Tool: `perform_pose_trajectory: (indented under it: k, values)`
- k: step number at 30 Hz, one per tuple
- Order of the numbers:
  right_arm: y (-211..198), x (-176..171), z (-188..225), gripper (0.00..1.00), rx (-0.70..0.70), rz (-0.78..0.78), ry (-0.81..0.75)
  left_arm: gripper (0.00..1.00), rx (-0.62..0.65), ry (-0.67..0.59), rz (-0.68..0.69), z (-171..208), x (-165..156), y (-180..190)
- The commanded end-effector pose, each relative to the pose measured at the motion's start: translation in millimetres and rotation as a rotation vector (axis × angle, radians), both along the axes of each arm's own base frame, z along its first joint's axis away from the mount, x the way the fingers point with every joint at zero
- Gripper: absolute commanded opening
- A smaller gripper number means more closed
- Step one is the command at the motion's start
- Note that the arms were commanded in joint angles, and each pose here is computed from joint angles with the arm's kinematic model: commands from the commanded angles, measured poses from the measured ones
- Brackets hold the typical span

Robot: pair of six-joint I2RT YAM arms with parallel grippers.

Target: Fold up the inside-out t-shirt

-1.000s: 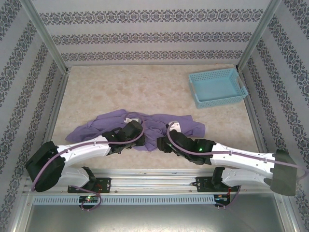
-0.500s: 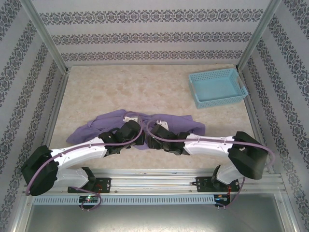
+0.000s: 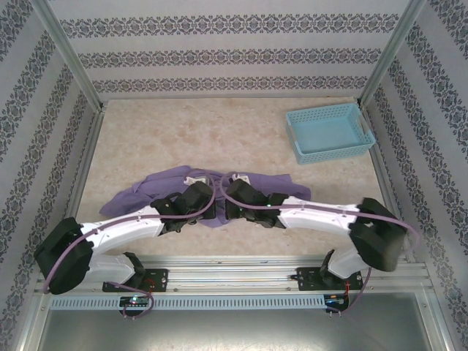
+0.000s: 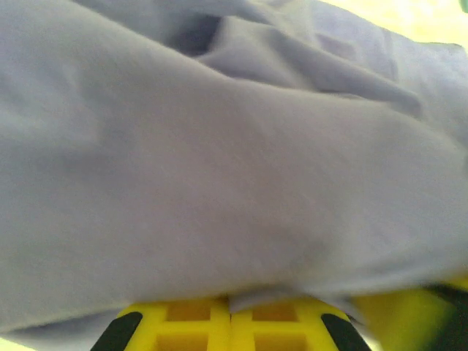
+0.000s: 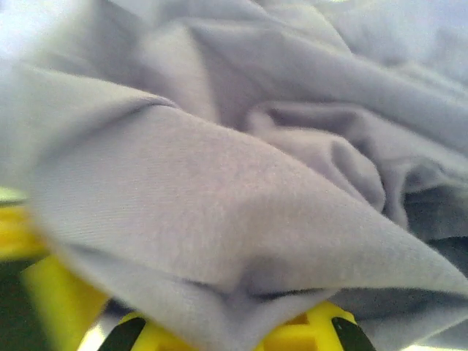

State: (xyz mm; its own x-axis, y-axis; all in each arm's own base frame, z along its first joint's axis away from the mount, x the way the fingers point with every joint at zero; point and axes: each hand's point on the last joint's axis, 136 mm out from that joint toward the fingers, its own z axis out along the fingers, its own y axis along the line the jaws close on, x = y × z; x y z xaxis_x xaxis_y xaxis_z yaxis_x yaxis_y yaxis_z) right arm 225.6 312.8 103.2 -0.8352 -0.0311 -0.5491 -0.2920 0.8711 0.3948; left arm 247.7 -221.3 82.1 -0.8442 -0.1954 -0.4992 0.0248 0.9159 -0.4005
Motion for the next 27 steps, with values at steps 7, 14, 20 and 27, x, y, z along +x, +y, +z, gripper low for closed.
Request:
perform_pose_trajectory:
  k: [7,14,20,27]
  values:
    - [-24,-27,70,0.00,0.260,0.067,-0.074,0.13,0.011,0.122,0.061,-20,22,27]
    - [-53,-21,54,0.00,0.289,-0.025,-0.066,0.33,0.111,0.061,-0.019,1,9,25]
    - [-44,-30,61,0.00,0.346,0.063,-0.084,0.39,0.149,-0.033,-0.148,27,-9,-4]
    - [-49,-42,54,0.00,0.297,0.113,-0.108,0.48,0.126,-0.010,-0.102,19,14,-11]
